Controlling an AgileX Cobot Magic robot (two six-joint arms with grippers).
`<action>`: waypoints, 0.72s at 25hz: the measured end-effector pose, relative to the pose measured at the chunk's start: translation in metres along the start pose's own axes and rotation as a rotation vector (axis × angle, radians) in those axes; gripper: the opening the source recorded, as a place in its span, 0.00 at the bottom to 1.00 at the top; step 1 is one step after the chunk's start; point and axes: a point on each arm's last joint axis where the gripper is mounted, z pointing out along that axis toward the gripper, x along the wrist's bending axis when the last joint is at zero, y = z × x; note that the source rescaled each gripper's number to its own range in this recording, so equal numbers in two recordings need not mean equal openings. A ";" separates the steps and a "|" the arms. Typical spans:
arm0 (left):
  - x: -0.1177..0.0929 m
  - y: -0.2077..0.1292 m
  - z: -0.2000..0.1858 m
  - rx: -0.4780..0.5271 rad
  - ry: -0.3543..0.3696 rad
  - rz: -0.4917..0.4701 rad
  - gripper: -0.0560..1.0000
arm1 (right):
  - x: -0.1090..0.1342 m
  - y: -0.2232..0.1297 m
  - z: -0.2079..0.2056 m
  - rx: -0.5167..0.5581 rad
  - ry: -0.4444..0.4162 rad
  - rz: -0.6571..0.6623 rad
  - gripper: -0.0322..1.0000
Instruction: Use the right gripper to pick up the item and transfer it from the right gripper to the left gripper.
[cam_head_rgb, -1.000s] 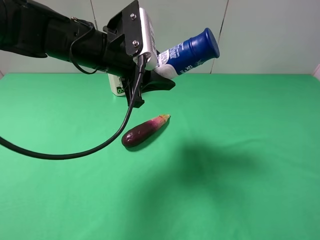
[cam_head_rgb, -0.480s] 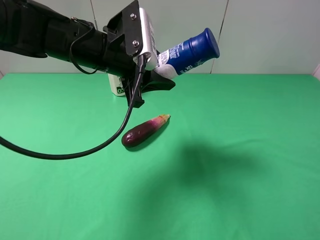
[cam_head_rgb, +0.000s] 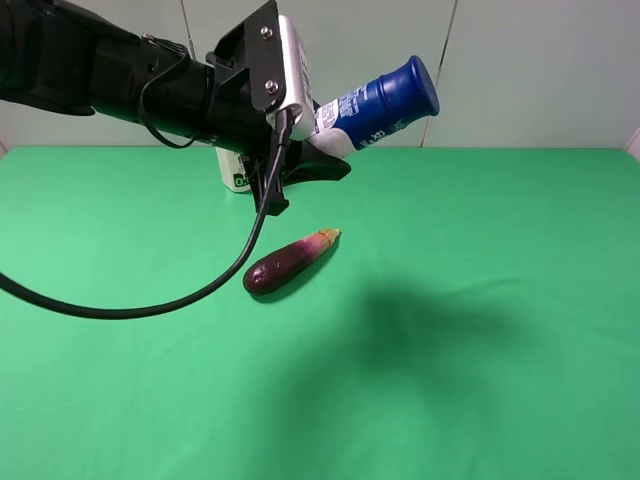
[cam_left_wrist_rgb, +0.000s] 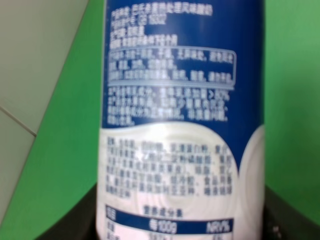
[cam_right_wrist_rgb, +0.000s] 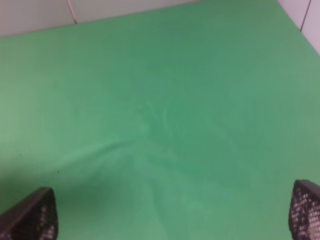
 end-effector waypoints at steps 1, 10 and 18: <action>0.000 0.000 0.000 0.000 0.000 0.000 0.05 | 0.000 0.000 0.000 0.000 0.000 0.000 1.00; 0.001 -0.001 0.000 0.012 0.015 -0.001 0.05 | 0.000 0.000 0.000 0.000 0.000 0.000 1.00; 0.001 -0.001 0.000 0.010 0.012 0.001 0.05 | 0.000 0.000 0.000 0.000 0.000 0.000 1.00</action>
